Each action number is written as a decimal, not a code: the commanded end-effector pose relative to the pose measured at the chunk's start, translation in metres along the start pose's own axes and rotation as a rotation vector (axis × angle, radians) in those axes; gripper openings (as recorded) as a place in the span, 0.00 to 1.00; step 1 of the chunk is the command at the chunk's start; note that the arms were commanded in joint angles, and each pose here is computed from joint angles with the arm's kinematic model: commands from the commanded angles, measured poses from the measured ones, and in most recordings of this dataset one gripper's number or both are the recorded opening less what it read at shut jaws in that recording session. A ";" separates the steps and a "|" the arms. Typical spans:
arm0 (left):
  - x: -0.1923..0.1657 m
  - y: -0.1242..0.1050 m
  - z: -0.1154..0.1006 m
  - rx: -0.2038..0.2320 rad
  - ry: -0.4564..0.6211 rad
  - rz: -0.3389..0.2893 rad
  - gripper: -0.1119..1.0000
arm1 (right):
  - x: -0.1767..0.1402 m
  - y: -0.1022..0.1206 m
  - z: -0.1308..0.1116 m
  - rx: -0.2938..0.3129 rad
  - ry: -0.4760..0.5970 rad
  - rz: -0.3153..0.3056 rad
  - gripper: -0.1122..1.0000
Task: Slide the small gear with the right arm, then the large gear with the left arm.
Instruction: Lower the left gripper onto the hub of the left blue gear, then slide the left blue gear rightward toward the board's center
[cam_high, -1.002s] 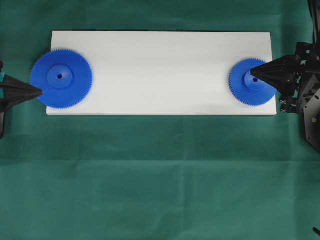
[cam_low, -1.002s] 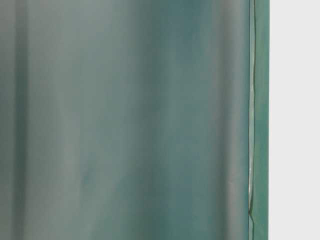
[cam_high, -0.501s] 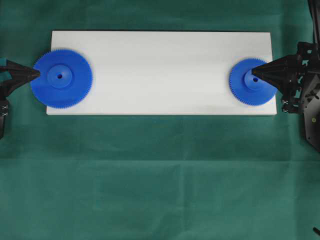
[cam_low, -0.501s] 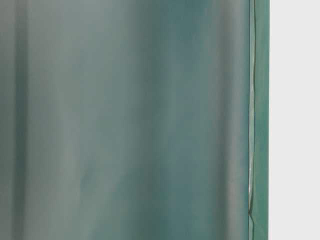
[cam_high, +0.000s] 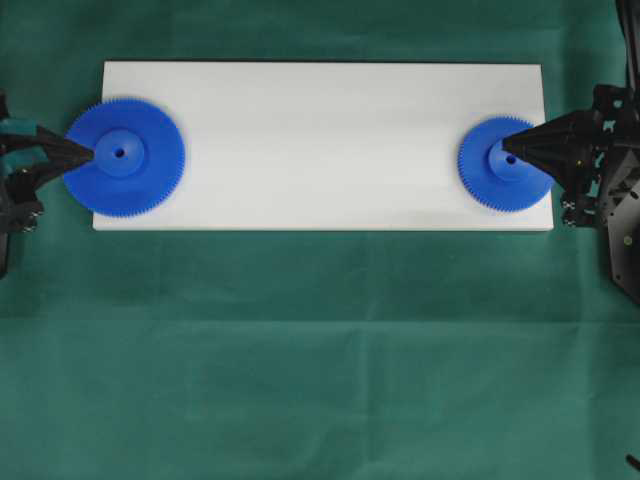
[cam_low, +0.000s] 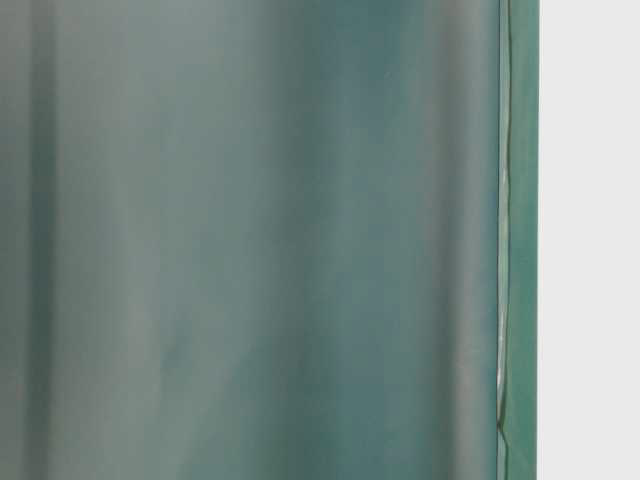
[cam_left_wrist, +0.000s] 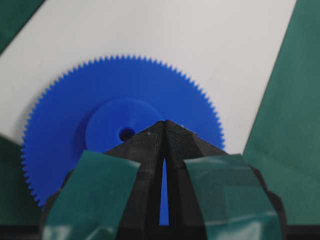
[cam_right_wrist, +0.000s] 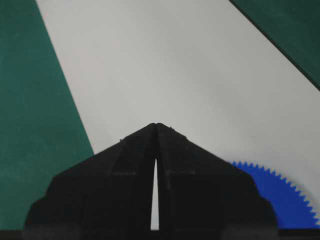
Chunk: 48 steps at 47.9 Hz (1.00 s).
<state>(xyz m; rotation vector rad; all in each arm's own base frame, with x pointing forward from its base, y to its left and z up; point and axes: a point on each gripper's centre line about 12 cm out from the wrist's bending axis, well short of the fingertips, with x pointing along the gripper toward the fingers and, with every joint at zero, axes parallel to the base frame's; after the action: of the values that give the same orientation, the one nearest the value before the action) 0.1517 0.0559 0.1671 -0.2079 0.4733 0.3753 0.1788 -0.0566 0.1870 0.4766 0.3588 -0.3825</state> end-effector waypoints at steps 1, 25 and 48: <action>0.005 0.000 0.008 -0.002 0.010 0.005 0.10 | 0.001 0.002 0.004 -0.001 -0.010 0.008 0.56; 0.039 0.005 0.005 -0.001 0.177 0.046 0.10 | 0.000 0.002 -0.002 -0.008 0.001 0.017 0.56; 0.052 0.016 -0.003 0.006 0.174 0.082 0.10 | 0.000 0.002 -0.003 -0.008 0.002 0.019 0.56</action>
<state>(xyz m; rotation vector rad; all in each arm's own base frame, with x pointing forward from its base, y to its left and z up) 0.1819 0.0820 0.1371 -0.2242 0.6696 0.4344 0.1761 -0.0532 0.1805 0.4745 0.3716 -0.3691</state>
